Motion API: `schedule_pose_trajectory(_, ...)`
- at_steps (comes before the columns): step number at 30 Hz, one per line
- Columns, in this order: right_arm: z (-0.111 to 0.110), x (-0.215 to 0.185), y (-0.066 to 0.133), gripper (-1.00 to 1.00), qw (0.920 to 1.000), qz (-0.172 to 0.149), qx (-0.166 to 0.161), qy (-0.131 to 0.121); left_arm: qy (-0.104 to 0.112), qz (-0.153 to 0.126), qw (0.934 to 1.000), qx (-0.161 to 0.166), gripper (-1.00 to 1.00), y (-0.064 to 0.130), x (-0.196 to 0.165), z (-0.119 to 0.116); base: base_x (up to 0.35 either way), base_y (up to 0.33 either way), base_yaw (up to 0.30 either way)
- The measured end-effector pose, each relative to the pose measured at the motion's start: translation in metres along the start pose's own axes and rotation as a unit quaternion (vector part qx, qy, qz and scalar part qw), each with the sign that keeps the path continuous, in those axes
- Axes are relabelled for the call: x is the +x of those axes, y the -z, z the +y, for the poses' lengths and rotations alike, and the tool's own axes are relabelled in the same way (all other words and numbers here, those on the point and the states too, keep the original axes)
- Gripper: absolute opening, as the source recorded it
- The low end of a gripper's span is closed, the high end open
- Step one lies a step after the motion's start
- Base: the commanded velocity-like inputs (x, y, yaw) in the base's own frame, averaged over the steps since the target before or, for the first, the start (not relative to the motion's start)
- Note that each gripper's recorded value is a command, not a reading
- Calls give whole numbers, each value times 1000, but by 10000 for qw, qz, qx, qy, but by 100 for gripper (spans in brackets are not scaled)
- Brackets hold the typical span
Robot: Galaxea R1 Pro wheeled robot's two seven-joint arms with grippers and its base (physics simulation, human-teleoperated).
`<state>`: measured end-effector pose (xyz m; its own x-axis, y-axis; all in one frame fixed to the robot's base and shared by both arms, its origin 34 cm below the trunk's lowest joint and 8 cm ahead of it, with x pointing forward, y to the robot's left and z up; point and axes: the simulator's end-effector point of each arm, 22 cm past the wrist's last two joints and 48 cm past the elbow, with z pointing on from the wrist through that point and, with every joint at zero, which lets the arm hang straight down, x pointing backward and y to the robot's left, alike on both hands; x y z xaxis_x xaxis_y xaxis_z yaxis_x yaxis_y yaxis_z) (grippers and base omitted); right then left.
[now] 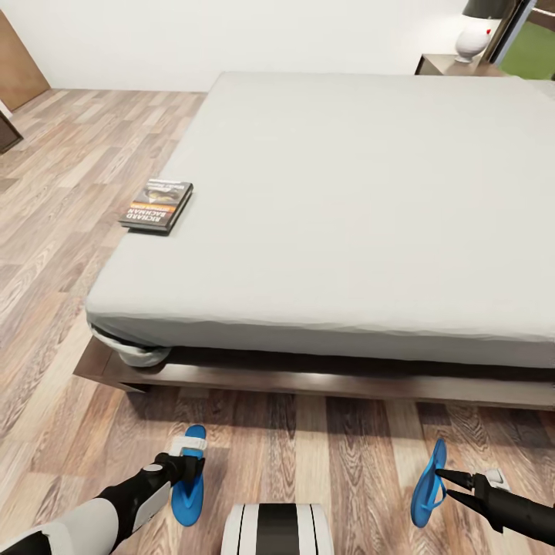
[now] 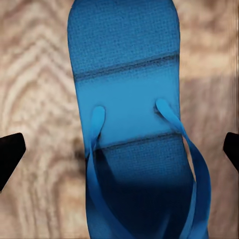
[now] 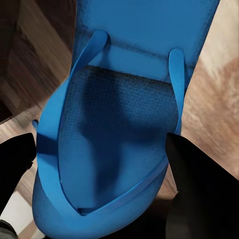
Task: In the bedroom, move the book from the bed onto either nightstand, and place the two sandals side by side next to the bed.
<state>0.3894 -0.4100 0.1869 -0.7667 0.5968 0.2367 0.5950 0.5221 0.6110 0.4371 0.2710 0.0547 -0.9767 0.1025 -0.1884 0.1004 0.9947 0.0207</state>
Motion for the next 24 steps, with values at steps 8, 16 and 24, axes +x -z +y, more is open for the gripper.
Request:
schedule_pose_trajectory(8, 5, -2, 2, -100, 10000, -27, -34, 42, -7, -67, 10000, 5, 100, 4, -6, 0, 0, 0, 0)
schedule_pose_trajectory(16, 5, -2, 2, -100, 10000, -28, -34, 41, 87, -79, 9967, 800, 100, 8, -5, -2, 0, 0, 0)
schedule_pose_trajectory(24, 5, -2, 2, -100, 10000, -28, -36, 38, 806, -362, 9851, 1475, 100, 24, -25, 28, 0, 0, 0)
